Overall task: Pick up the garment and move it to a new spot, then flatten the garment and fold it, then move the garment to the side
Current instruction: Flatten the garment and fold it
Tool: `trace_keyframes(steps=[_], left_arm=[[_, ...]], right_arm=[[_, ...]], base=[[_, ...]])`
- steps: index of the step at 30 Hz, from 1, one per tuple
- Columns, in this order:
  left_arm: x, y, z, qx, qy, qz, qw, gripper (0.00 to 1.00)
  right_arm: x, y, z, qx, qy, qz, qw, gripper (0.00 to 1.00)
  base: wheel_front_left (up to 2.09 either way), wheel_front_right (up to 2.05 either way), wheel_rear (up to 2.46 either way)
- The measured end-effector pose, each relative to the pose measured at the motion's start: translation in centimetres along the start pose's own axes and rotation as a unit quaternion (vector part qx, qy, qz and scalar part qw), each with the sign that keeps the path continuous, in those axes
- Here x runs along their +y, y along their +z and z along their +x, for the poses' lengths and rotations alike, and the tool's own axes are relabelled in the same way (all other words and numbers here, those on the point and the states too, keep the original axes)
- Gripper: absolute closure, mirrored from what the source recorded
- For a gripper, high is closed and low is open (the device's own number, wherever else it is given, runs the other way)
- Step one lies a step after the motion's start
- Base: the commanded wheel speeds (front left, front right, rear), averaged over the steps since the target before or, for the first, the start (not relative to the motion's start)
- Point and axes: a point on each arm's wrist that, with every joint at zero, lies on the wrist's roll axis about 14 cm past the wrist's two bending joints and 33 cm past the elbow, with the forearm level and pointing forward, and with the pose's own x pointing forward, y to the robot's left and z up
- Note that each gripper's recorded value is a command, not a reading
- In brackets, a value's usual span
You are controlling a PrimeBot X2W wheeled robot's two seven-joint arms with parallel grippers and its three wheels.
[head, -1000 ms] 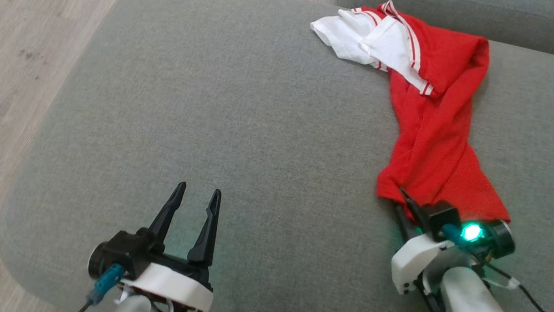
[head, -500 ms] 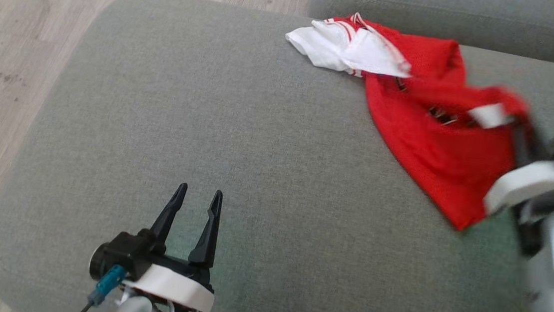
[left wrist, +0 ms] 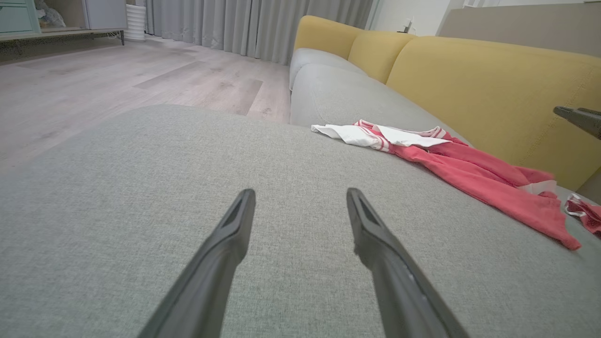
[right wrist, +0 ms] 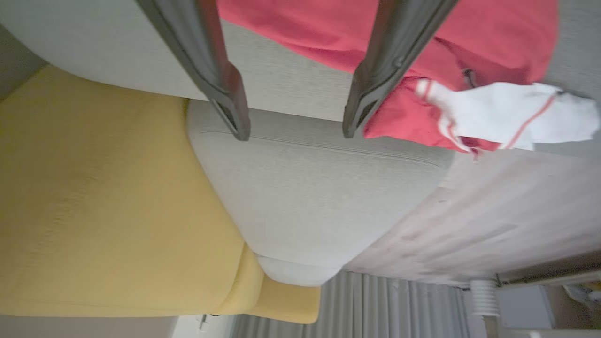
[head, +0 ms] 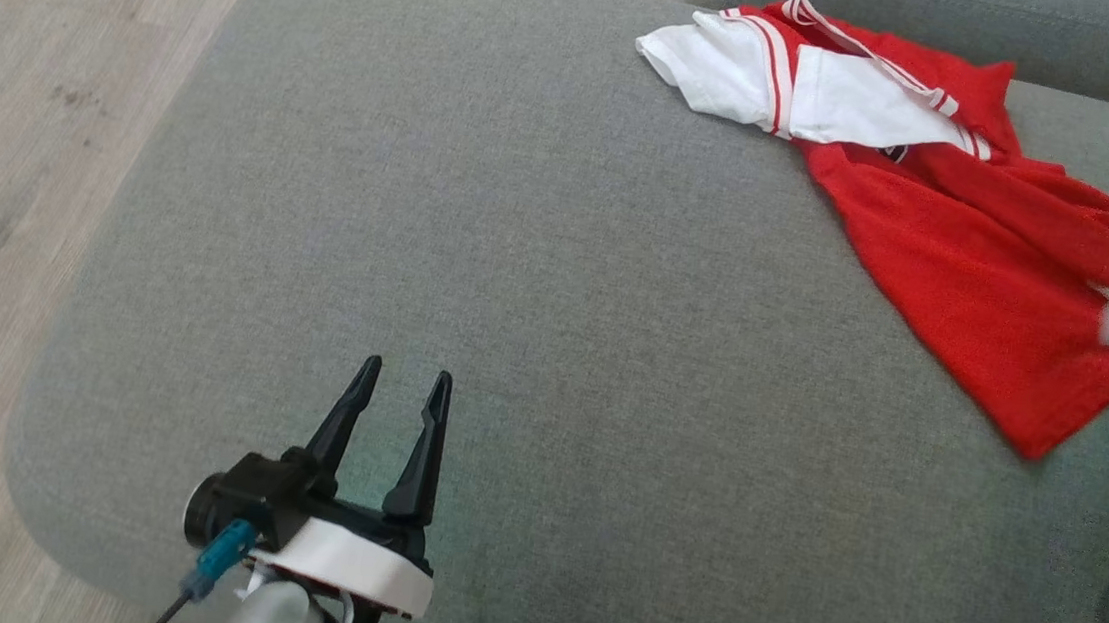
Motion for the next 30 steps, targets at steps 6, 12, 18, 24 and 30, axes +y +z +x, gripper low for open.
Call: trace_keyframes(steps=[6,12,18,24,30], left_arm=[[-0.4,0.7,0.0,-0.011,-0.006,0.000,1.000,0.00],[-1.5,1.6,0.1,-0.026,-0.024,0.002,0.999,0.00],[-2.1,1.7,-0.1,-0.030,-0.033,0.000,0.999,0.00],[-2.9,1.2,0.1,-0.023,-0.047,0.005,0.999,0.00],[-3.3,0.8,0.4,-0.016,-0.053,0.006,0.998,0.00]], right_arm=[[5.8,1.3,-1.3,-0.042,0.053,0.033,0.997,0.00],[10.0,1.7,-5.1,-0.068,0.110,0.048,0.990,0.00],[11.9,1.6,-10.4,-0.100,0.144,0.112,0.978,0.00],[12.4,-1.4,-14.4,-0.073,0.150,0.140,0.976,0.00],[12.5,-2.8,-14.9,-0.056,0.151,0.133,0.978,0.00]], base=[[0.00,0.00,0.00],[0.00,0.00,0.00],[0.00,0.00,0.00],[0.00,0.00,0.00],[0.00,0.00,0.00]])
